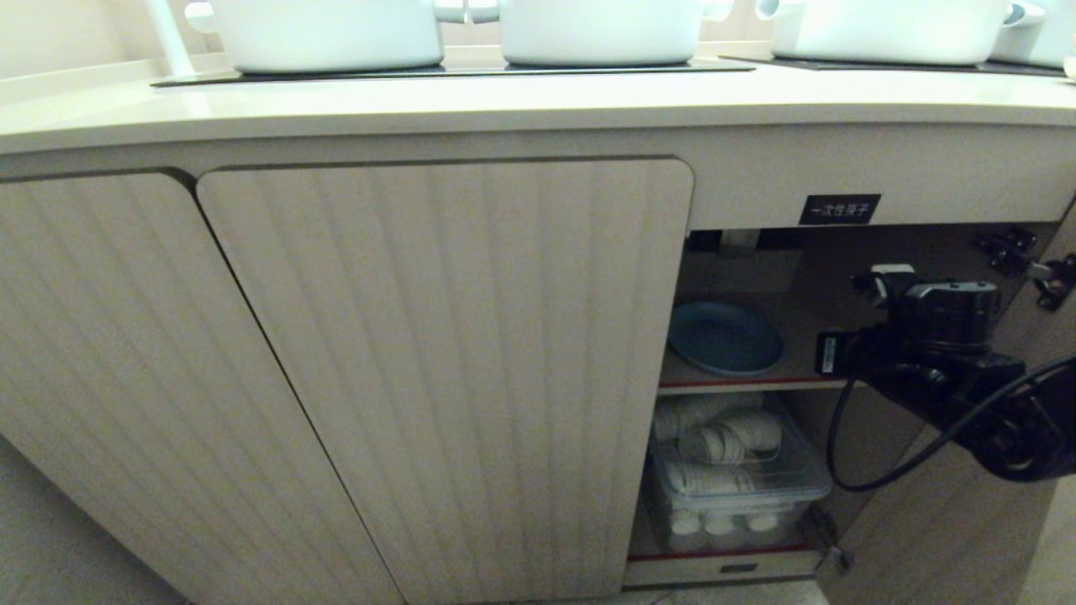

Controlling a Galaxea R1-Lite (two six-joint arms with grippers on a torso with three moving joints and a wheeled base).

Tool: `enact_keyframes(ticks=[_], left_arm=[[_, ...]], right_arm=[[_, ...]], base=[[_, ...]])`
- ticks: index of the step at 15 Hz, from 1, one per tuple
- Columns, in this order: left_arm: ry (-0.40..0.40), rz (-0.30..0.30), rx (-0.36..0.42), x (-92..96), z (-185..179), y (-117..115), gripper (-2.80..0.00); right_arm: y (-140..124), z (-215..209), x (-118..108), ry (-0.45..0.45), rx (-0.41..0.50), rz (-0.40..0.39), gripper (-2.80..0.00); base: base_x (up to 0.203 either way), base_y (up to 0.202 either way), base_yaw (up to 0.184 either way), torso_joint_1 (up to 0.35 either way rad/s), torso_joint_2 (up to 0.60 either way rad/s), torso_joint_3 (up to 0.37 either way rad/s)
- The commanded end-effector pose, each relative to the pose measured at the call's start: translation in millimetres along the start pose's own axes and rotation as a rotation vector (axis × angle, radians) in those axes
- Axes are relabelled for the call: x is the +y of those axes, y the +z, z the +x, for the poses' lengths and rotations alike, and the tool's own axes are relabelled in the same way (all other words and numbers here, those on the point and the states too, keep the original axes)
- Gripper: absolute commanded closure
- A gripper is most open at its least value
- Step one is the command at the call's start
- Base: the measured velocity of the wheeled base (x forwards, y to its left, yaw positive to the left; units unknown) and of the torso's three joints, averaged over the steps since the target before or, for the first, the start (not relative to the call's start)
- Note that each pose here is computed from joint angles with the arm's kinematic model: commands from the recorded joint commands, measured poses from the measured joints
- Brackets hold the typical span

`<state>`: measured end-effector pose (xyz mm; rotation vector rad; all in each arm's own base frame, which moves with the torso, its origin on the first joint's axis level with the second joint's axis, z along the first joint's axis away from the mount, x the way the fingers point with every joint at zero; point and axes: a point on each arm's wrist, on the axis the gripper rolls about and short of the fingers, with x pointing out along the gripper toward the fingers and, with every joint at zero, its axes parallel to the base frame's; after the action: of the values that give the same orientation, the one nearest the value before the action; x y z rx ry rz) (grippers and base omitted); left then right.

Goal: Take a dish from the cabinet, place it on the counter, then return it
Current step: Take the plate from the cabinet

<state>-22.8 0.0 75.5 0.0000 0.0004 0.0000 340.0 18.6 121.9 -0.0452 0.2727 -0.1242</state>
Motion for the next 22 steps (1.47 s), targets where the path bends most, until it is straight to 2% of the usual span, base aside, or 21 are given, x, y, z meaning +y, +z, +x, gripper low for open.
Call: enact_keyframes(ticks=[1,5,10,12,17,22], left_arm=[[0.0,0.0,0.0,0.0,0.0,0.0,0.0],[0.0,0.0,0.0,0.0,0.0,0.0,0.0],[0.0,0.0,0.0,0.0,0.0,0.0,0.0],[0.0,0.0,0.0,0.0,0.0,0.0,0.0],[0.0,0.0,0.0,0.0,0.0,0.0,0.0],[0.0,0.0,0.0,0.0,0.0,0.0,0.0]], right_arm=[[-5.1,14.8,2.9,-0.008,0.008,-0.004,0.0],[-0.4,40.0,7.6,-0.015,-0.05,0.006,0.0],[-3.9,64.2,12.4,-0.016,-0.065,0.005,0.0],[-6.8,73.8,13.8,-0.018,-0.069,-0.02,0.0],[2.9,97.9,15.2,-0.03,-0.149,-0.063,0.0],[-1.2,109.1,8.0,-0.048,-0.129,-0.062,0.0]], base=[[0.0,0.0,0.0,0.0,0.0,0.0],[0.0,0.0,0.0,0.0,0.0,0.0],[0.0,0.0,0.0,0.0,0.0,0.0],[0.0,0.0,0.0,0.0,0.0,0.0],[0.0,0.0,0.0,0.0,0.0,0.0],[0.0,0.0,0.0,0.0,0.0,0.0]])
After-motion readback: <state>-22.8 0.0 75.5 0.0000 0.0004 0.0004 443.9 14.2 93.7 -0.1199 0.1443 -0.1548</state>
